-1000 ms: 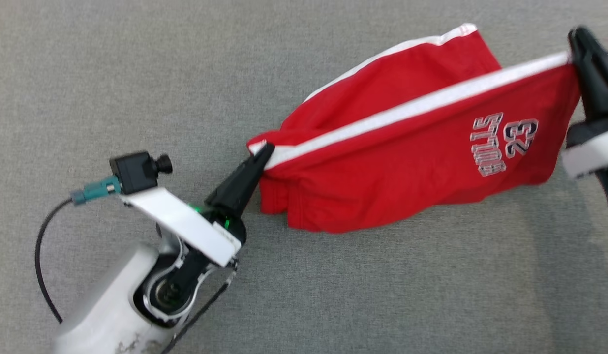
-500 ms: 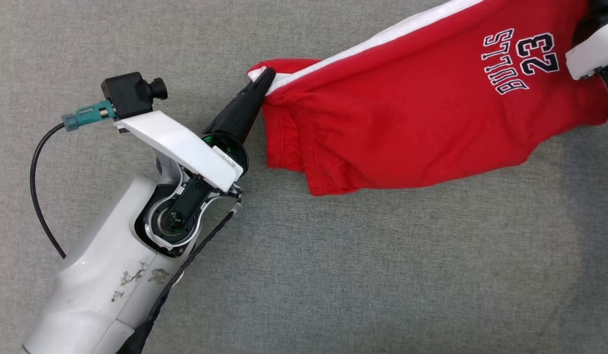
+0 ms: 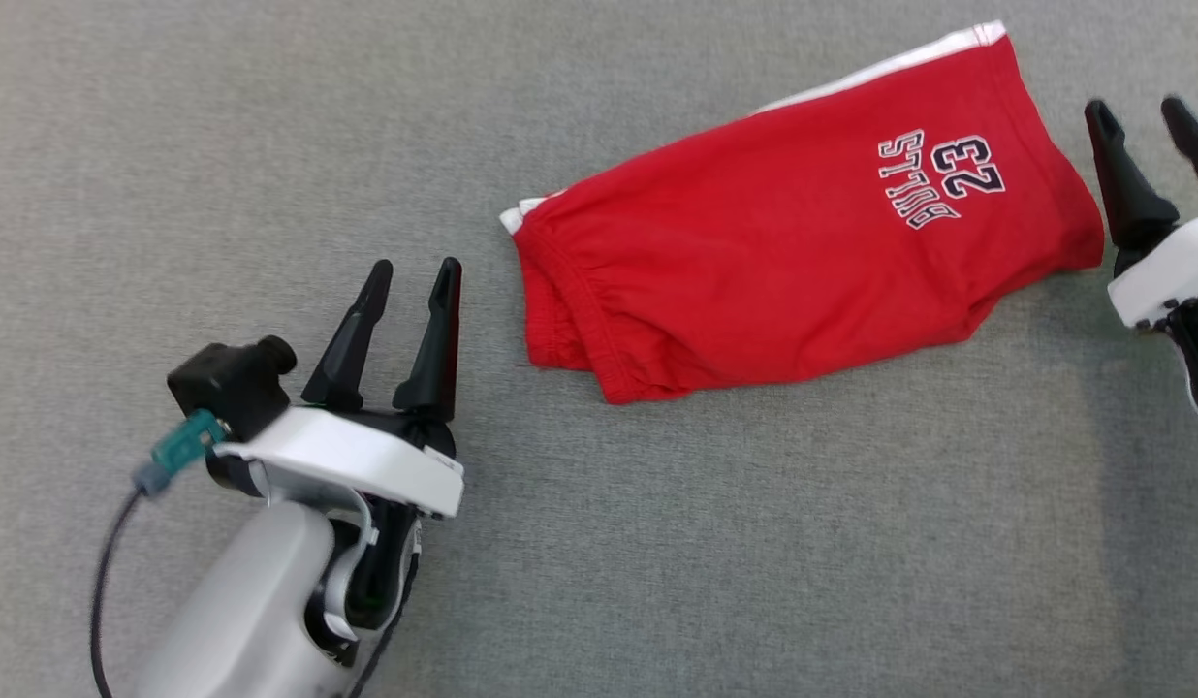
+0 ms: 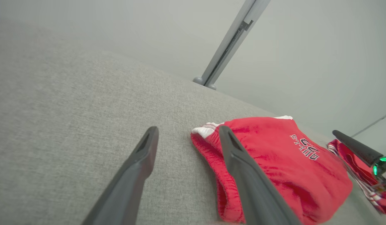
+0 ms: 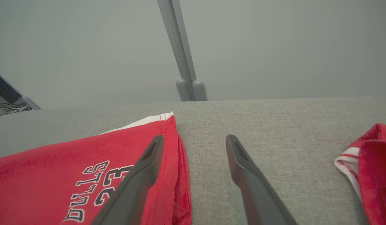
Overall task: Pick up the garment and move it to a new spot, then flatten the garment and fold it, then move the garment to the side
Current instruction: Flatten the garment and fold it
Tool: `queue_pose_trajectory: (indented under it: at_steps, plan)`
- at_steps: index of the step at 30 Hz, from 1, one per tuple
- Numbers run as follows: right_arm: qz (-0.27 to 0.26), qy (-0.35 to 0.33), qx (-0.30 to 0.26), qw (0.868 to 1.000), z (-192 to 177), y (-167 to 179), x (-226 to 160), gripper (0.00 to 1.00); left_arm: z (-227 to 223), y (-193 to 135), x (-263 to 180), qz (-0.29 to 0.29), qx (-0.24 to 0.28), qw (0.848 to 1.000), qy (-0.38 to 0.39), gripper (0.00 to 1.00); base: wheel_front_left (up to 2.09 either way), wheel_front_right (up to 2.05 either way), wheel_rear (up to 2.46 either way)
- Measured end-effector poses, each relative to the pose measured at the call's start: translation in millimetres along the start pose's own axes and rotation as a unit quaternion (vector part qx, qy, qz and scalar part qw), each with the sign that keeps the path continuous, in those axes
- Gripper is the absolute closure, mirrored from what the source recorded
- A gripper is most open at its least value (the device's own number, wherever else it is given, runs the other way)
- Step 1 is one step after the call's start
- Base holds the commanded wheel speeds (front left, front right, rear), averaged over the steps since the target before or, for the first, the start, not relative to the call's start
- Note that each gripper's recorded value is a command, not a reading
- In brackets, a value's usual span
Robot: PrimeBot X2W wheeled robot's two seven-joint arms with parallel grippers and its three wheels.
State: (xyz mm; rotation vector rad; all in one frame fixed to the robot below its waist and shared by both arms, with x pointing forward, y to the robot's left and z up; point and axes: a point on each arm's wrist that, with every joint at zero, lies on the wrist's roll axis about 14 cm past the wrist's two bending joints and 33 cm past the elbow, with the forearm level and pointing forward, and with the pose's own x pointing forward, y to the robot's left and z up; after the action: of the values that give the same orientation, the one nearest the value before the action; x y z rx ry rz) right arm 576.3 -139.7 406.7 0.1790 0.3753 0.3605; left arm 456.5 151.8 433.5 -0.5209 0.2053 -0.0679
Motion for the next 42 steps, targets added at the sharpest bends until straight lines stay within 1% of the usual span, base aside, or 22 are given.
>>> queue_pose_trajectory:
  at_steps: [1,3,5,8,10,13,16,23,24,25,26,27,31,34,38,42]
  plan:
    - [0.000,0.000,0.000,1.000,0,0,0,0.00,0,0,0,0.000,0.000,1.000,0.000,0.00,0.00,0.00,0.00]
    - [0.003,0.025,0.009,1.000,-9,4,-6,0.00,19,-5,-11,0.009,0.059,0.997,-0.044,0.00,0.00,0.00,0.00]
    - [0.004,0.051,0.008,0.999,-16,5,-8,0.00,20,-8,-30,0.018,0.128,0.990,-0.061,0.00,0.00,0.00,0.00]
    - [-0.003,0.078,-0.003,0.997,-21,2,-6,0.00,15,-10,-57,0.037,0.194,0.978,-0.068,0.00,0.00,0.00,0.00]
    - [-0.006,0.103,-0.017,0.994,-28,2,-4,0.00,17,-12,-68,0.043,0.224,0.971,-0.077,0.00,0.00,0.00,0.00]
    - [-0.002,0.139,-0.012,0.990,-39,10,2,0.00,18,-12,-82,0.060,0.236,0.966,-0.084,0.00,0.00,0.00,0.00]
    - [-0.007,0.165,-0.017,0.986,-46,12,8,0.00,23,-13,-88,0.064,0.243,0.963,-0.093,0.00,0.00,0.00,0.00]
    - [-0.038,0.185,-0.030,0.981,-47,-2,21,0.00,21,-14,-96,0.067,0.251,0.961,-0.091,0.00,0.00,0.00,0.00]
    - [-0.040,0.192,-0.028,0.980,-49,-2,21,0.23,20,-13,-97,0.069,0.252,0.961,-0.089,0.00,0.00,0.00,0.00]
    - [-0.039,0.200,-0.027,0.979,-52,0,20,0.71,20,-13,-97,0.069,0.253,0.961,-0.089,0.00,0.00,0.00,0.00]
    - [-0.038,0.204,-0.027,0.978,-53,2,19,0.71,20,-13,-97,0.069,0.255,0.960,-0.090,0.00,0.00,0.00,0.00]
    - [-0.036,0.205,-0.025,0.978,-53,4,18,1.00,20,-13,-97,0.069,0.257,0.960,-0.089,0.00,0.00,0.00,0.00]
    - [-0.025,0.198,-0.013,0.980,-55,14,10,1.00,17,-16,-95,0.061,0.263,0.959,-0.087,0.00,0.00,0.00,0.00]
    - [-0.029,0.182,-0.007,0.983,-53,8,-1,1.00,14,-24,-92,0.044,0.264,0.960,-0.086,0.00,0.00,0.00,0.00]
    - [-0.050,0.163,-0.017,0.985,-43,-15,-23,1.00,5,-34,-90,0.024,0.261,0.962,-0.079,0.00,0.00,0.00,0.00]
    - [-0.076,0.134,-0.042,0.987,-20,-46,-45,1.00,2,-42,-86,0.007,0.257,0.963,-0.077,0.00,0.00,0.00,0.00]
